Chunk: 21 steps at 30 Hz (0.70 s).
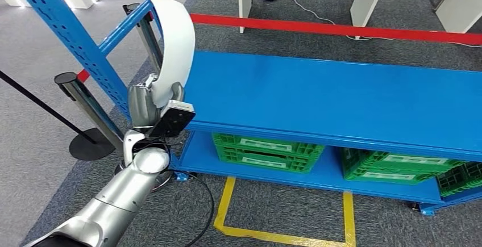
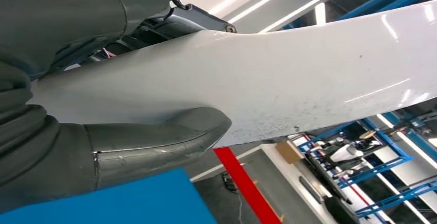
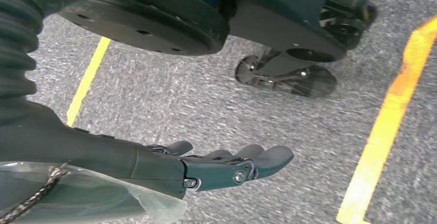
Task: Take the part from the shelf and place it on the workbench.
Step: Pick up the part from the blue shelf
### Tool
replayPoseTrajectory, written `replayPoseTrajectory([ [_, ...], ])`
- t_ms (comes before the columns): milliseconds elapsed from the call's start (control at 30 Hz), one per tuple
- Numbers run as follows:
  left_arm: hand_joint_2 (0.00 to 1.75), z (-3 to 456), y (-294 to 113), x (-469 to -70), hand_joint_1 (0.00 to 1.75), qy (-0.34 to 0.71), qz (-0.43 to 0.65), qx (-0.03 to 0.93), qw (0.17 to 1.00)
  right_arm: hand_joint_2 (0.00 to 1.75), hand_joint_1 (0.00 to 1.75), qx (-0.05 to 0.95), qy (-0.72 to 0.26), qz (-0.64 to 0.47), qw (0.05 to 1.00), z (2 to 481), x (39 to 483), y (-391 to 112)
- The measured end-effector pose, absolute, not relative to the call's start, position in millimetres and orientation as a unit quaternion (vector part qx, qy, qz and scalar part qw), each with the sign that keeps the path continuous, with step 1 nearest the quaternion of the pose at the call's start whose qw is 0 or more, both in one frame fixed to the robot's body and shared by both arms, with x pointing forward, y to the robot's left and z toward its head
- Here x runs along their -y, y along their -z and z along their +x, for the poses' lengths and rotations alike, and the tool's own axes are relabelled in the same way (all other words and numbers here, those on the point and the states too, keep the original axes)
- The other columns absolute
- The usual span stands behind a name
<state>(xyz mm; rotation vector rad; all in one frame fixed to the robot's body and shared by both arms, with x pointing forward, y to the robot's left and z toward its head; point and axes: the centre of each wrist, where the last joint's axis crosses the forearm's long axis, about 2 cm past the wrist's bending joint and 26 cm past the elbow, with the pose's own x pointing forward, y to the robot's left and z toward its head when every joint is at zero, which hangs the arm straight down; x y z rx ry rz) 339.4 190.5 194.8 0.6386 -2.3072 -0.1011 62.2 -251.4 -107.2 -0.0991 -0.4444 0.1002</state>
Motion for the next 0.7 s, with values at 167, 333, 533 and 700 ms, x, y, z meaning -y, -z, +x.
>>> replayPoseTrajectory([
  [167,1.75,340.7,-196.8,-190.1,1.75,0.039,0.25,0.898,0.361,1.75,0.0,0.219,-0.047,-0.049,0.973,61.3,250.9,107.3],
  [333,1.75,339.9,-195.5,-190.2,1.75,0.039,0.251,0.896,0.365,1.75,0.0,0.217,-0.044,-0.05,0.974,59.3,251.3,107.6],
  [533,1.75,341.8,-194.3,-201.6,1.75,0.042,0.255,0.891,0.374,1.75,0.0,0.22,-0.046,-0.052,0.973,61.8,251.6,107.3],
  [700,1.75,354.3,-210.8,-231.6,1.75,0.045,0.269,0.89,0.365,1.75,0.0,0.22,-0.044,-0.055,0.973,60.6,252.0,107.5],
])
